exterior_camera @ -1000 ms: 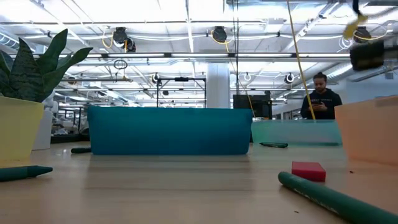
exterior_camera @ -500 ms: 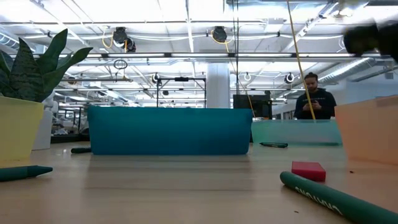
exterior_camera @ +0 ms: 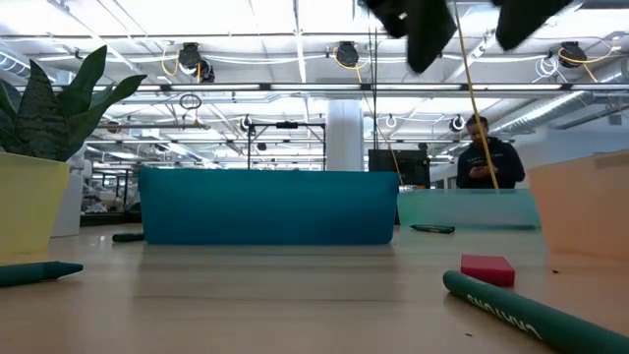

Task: Sort crayons/erasers/pens/pencils in bins
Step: Put the red eraser into the orange bin

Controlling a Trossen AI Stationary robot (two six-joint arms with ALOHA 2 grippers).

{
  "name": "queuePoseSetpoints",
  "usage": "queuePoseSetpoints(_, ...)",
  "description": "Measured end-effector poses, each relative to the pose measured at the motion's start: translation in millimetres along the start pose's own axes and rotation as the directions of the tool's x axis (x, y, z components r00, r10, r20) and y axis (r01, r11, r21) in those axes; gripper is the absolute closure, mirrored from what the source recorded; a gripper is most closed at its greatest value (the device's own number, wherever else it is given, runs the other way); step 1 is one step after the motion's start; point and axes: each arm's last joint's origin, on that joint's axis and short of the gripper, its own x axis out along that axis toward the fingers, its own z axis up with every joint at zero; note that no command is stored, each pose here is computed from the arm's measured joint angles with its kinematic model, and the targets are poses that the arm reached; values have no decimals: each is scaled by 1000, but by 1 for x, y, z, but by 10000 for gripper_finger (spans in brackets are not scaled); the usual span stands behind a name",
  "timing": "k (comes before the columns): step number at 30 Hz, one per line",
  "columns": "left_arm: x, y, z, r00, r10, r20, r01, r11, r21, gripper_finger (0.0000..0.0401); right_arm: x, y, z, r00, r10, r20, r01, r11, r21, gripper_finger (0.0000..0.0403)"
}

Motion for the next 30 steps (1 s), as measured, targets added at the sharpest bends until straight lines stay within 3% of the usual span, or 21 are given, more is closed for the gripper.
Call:
queuePoseSetpoints(10,0,0,0,1000,-1,-1,1,1000,-11,153,72,0,-8,988,81,-133,-110,968,-224,180)
queuePoseSetpoints(16,0,0,0,1000,1,4,-1,1000,-1,153,93,-1,-18,975,75,-207,-122,967,-226,195)
queuePoseSetpoints(22,0,0,0,1000,1,4,-1,1000,8,153,99,-1,-30,969,75,-236,-133,961,-241,230)
queuePoseSetpoints(30,0,0,0,1000,1,4,-1,1000,29,153,106,5,-45,956,87,-280,-158,957,-243,306)
